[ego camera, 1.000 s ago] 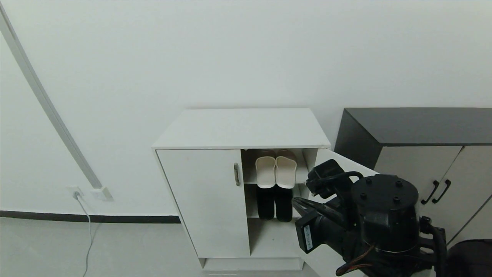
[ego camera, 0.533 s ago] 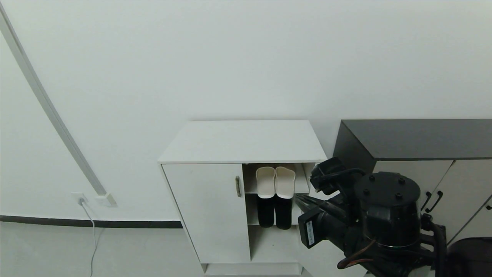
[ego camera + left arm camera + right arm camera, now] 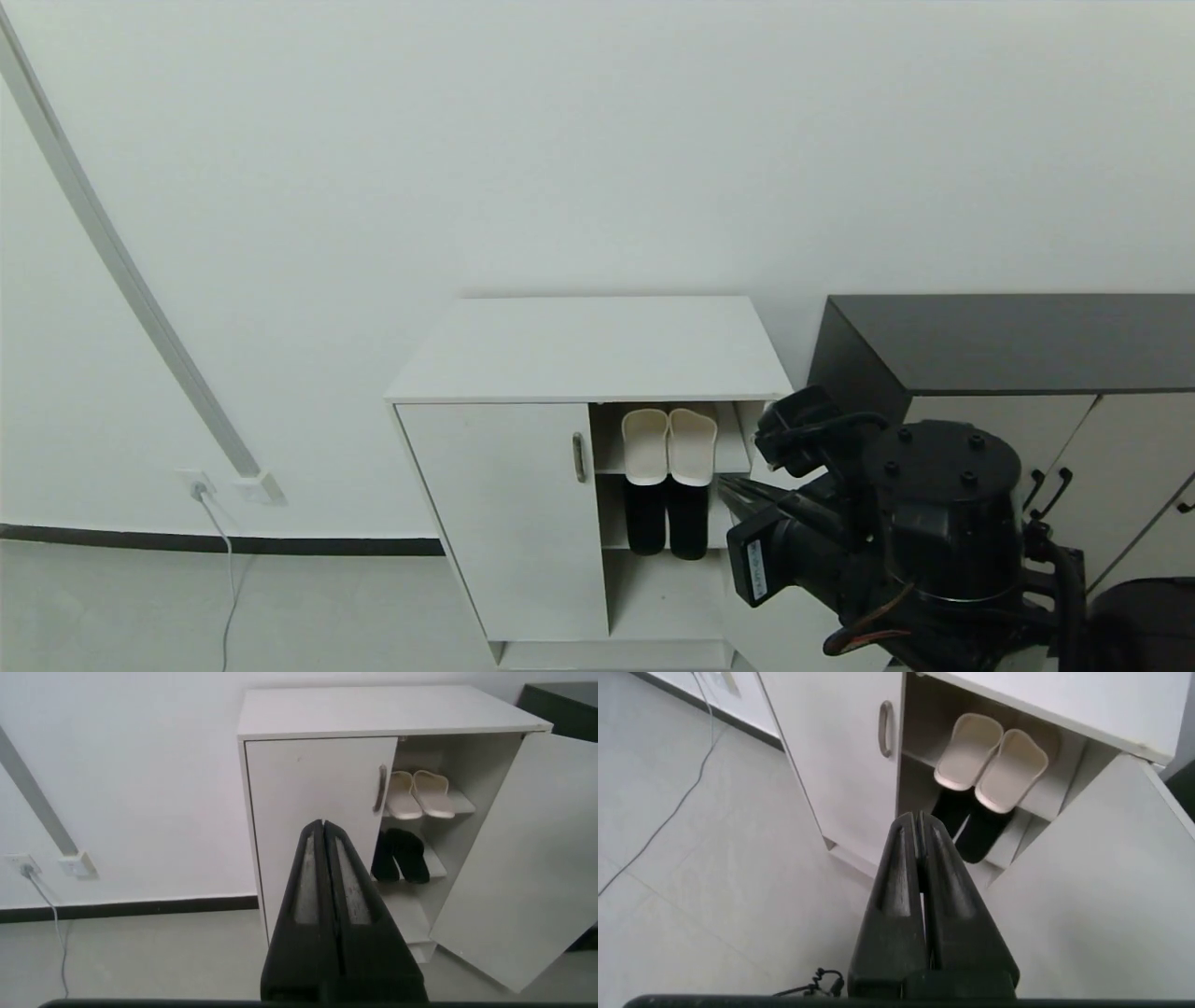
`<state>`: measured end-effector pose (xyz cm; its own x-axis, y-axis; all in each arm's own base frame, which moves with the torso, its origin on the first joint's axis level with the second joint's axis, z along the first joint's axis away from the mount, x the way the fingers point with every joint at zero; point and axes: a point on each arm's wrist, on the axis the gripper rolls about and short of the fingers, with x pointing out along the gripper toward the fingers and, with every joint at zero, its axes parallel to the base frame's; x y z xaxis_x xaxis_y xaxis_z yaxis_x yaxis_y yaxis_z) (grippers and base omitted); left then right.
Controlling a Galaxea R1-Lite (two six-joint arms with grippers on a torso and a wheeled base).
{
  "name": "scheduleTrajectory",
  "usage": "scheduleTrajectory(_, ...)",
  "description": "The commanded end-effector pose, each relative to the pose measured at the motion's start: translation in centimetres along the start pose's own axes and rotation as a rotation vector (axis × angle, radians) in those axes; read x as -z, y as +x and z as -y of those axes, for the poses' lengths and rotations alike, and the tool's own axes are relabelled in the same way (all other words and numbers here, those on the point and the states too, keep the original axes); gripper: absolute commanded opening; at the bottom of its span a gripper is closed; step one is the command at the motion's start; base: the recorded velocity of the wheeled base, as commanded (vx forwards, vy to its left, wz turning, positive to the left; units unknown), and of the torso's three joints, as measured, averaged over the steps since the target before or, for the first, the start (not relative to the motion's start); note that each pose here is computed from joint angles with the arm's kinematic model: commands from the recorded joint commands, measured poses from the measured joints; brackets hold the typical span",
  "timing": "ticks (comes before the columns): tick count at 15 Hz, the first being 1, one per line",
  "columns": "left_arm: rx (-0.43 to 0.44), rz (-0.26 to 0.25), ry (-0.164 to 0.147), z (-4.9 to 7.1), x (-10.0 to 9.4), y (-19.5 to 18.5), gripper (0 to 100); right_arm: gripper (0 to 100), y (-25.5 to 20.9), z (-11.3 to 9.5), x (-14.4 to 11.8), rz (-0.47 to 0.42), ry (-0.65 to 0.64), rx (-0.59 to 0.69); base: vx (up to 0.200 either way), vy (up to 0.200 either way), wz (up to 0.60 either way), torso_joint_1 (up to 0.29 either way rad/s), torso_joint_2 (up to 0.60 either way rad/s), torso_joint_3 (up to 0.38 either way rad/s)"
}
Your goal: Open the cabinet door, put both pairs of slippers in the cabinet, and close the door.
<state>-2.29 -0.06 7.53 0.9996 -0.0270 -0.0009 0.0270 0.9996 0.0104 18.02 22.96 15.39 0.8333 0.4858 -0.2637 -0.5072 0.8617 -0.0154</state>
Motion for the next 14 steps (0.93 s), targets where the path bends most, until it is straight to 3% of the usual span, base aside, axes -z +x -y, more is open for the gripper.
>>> scheduleTrajectory(1, -0.001, -0.001, 0.000, 0.00, 0.00, 0.01, 0, 0, 0.09, 0.27, -0.09, 0.002, 0.003, 0.012, 0.000, 0.000, -0.60, 0.002, 0.00, 0.002)
scheduleTrajectory(5, -0.001, -0.001, 0.000, 0.00, 0.00, 0.01, 0, 0, 0.21, 0.65, -0.08, 0.001, 0.007, 0.024, 0.000, 0.000, -0.60, 0.002, 0.00, 0.002)
scheduleTrajectory(12, 0.001, -0.001, 0.000, 0.00, 0.00, 0.01, 0, 0, 0.45, 0.95, -0.01, 0.002, 0.010, 0.037, 0.000, 0.000, 0.00, 0.000, 0.00, 0.000)
scheduleTrajectory(14, -0.001, 0.001, -0.001, 0.00, -0.02, 0.01, 0, 0, 0.39, 0.97, -0.08, 0.005, 0.011, 0.037, -0.200, 0.000, 0.00, 0.000, 0.00, 0.005)
